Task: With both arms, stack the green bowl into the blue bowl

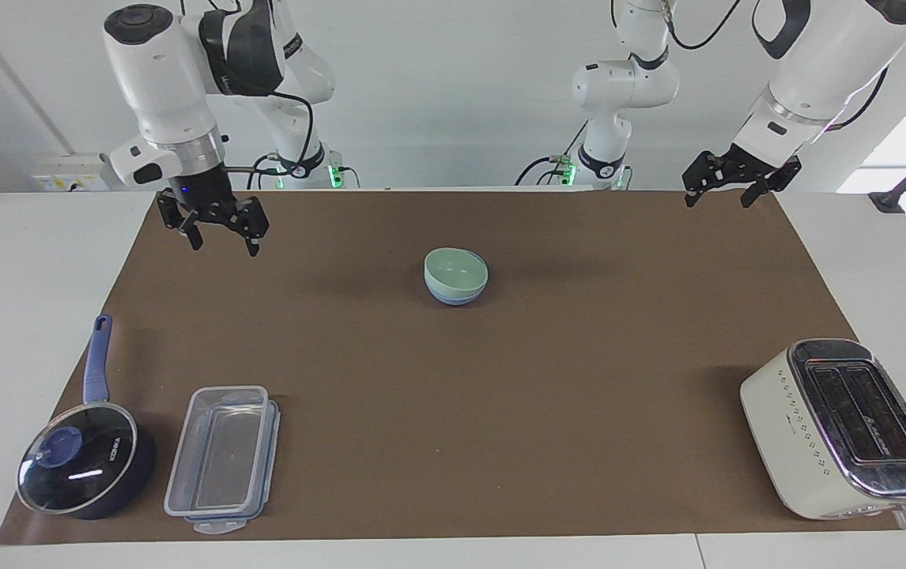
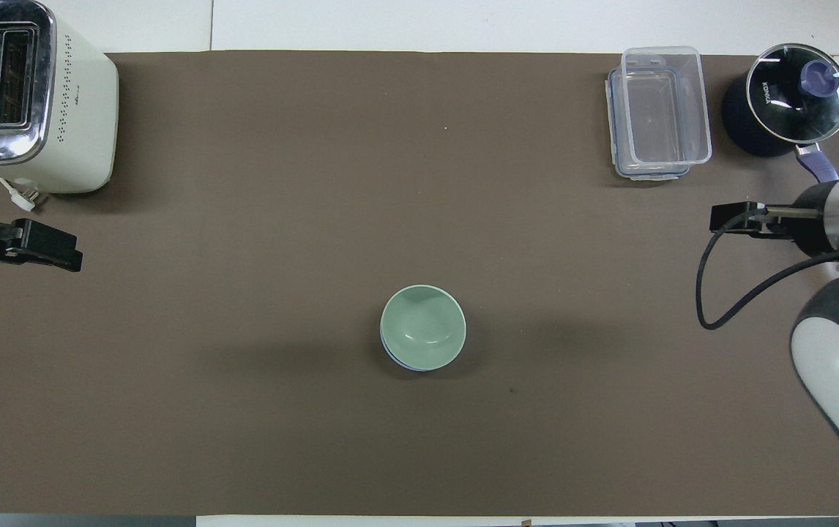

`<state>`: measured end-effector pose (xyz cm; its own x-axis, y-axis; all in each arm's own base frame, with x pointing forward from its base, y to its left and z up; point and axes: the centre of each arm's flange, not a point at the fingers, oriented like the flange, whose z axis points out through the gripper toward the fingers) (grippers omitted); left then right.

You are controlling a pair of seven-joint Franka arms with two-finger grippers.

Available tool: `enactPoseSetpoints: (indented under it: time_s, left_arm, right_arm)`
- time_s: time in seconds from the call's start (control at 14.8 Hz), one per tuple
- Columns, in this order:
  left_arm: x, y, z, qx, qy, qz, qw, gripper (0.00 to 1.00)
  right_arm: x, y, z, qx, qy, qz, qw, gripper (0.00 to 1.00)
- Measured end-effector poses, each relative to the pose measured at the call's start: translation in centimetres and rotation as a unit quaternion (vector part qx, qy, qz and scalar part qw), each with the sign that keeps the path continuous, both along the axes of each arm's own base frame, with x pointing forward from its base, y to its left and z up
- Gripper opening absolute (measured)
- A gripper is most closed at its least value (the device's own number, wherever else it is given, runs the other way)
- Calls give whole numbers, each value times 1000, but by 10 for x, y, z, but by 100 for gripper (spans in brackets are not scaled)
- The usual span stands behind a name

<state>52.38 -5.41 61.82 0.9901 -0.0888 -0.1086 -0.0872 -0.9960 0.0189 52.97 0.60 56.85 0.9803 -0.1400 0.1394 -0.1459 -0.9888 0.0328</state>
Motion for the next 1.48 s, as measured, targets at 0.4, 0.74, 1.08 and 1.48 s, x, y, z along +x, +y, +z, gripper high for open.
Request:
enactPoseSetpoints:
  time_s: [0.4,0.74,1.08,1.48]
  left_arm:
    - [0,0,0,0,0,0,1000,100]
    - [0,0,0,0,0,0,1000,100]
    - [0,0,0,0,0,0,1000,100]
    - [0,0,0,0,0,0,1000,100]
  right_arm:
    - [7,-19,50,-4,41,4,999,100]
    - [13,-15,50,-4,72,6,997,100]
    - [11,-27,42,-3,83,-6,996,100]
    - [11,-20,42,-3,83,1,997,100]
